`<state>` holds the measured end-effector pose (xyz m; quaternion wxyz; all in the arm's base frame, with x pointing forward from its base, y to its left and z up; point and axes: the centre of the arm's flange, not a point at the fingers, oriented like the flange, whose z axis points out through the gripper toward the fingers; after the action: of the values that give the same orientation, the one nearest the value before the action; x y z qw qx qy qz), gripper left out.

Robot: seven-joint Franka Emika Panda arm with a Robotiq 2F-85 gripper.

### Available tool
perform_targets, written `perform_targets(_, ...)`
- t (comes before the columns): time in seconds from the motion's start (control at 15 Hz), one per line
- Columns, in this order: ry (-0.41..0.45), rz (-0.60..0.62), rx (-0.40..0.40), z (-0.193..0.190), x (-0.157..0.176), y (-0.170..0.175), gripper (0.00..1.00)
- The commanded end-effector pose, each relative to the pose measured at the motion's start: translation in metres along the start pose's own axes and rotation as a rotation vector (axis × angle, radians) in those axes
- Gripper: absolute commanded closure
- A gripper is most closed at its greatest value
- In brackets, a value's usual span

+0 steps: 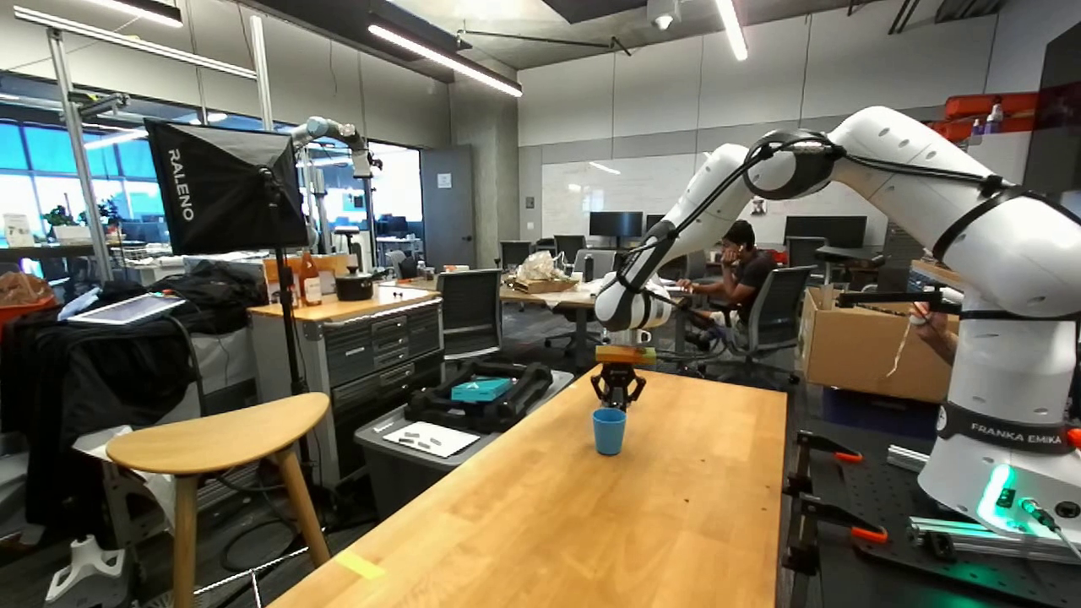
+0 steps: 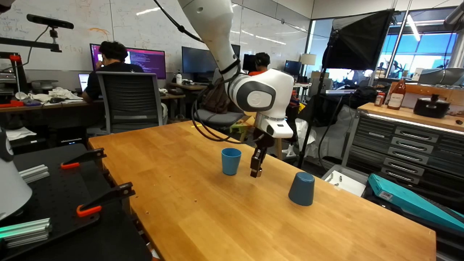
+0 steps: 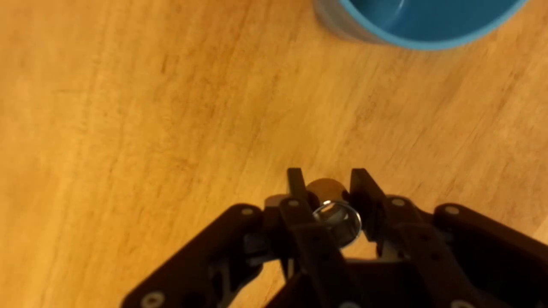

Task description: Pick the silver object on the table and put it in the blue cup

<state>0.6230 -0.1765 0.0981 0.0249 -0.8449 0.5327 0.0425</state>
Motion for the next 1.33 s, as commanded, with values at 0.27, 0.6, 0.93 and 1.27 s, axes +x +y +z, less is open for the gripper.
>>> perform_targets(0.27, -0.212, -0.165, 0.019, -0.071, -0.044, 0.046, 0.87)
perform_targets(0.6, -0.336, -0.208, 0.096, -0.087, -0.06, 0.029, 0.87)
perform_targets(0.93, -0.366, -0.22, 0.126, -0.08, -0.073, 0.002, 0.87)
perform_targets(1.27, -0.348, -0.197, 0.108, -0.058, -0.05, -0.028, 0.87)
